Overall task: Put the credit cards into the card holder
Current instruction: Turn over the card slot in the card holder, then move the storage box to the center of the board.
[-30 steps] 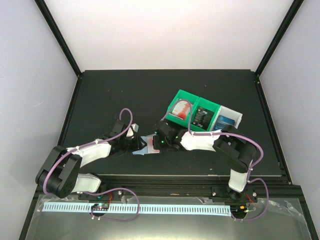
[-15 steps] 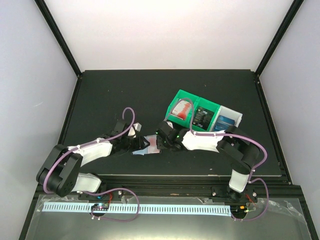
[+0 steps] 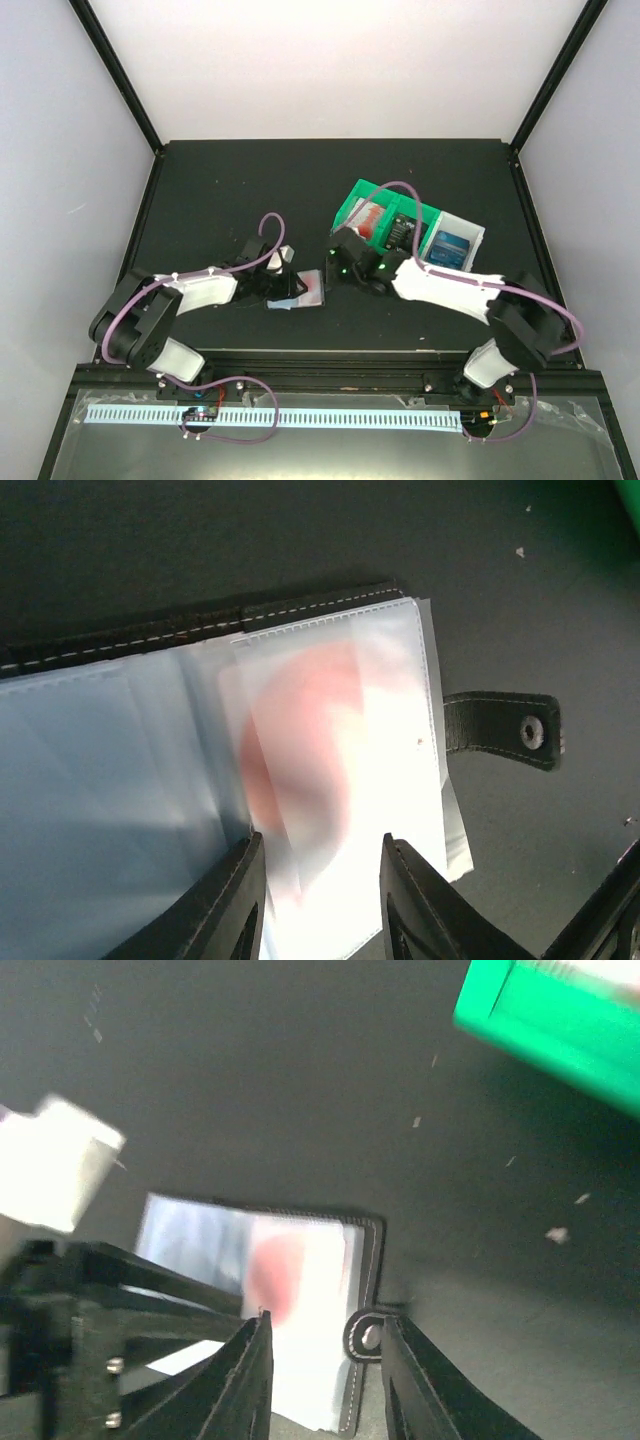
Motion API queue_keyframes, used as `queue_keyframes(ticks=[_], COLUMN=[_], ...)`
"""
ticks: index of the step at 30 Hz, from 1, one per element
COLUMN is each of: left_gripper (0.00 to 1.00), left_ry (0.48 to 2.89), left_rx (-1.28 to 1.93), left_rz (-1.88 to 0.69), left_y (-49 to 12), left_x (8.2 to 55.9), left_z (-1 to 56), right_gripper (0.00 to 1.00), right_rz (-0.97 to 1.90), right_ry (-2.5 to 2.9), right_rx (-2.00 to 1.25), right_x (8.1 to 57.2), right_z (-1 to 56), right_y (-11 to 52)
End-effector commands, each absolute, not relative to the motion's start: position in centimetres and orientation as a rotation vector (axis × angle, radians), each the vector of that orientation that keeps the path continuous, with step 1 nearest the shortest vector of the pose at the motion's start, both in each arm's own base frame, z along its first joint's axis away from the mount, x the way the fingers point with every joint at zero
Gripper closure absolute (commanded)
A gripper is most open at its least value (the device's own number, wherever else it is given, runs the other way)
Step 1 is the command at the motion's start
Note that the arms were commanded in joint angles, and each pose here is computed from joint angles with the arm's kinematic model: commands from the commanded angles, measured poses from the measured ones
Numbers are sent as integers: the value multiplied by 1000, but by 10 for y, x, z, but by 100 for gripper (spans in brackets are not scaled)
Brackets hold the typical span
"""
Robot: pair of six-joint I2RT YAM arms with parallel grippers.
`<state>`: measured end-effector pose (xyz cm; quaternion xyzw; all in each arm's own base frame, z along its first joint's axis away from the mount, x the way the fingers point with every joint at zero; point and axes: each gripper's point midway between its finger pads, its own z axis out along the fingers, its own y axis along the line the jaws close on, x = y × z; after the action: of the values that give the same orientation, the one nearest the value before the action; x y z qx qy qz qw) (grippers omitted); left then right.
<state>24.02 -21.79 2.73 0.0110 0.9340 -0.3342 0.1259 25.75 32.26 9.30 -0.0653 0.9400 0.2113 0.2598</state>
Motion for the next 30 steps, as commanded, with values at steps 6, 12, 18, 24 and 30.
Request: queue_keyframes(ticks=[6, 12, 18, 24, 30], left_gripper=[62, 50, 35, 26, 25], left_ry=[2656, 2590, 2530, 2518, 2485], left_rx=[139, 142, 110, 135, 203], left_rz=[-959, -855, -765, -822, -1071], left_y=[-230, -217, -203, -209, -239], left_x=[253, 260, 267, 264, 255], left_z=[58, 89, 114, 121, 131], right_gripper=[61, 41, 36, 35, 35], right_rz=[336, 116, -16, -37, -249], right_ry=[2438, 2406, 2427, 2554, 2685], right_rx=[-139, -106, -139, -85, -27], right_x=[284, 297, 314, 335, 344], right_z=[145, 168, 171, 148, 126], right_y=[223, 142, 90, 48, 21])
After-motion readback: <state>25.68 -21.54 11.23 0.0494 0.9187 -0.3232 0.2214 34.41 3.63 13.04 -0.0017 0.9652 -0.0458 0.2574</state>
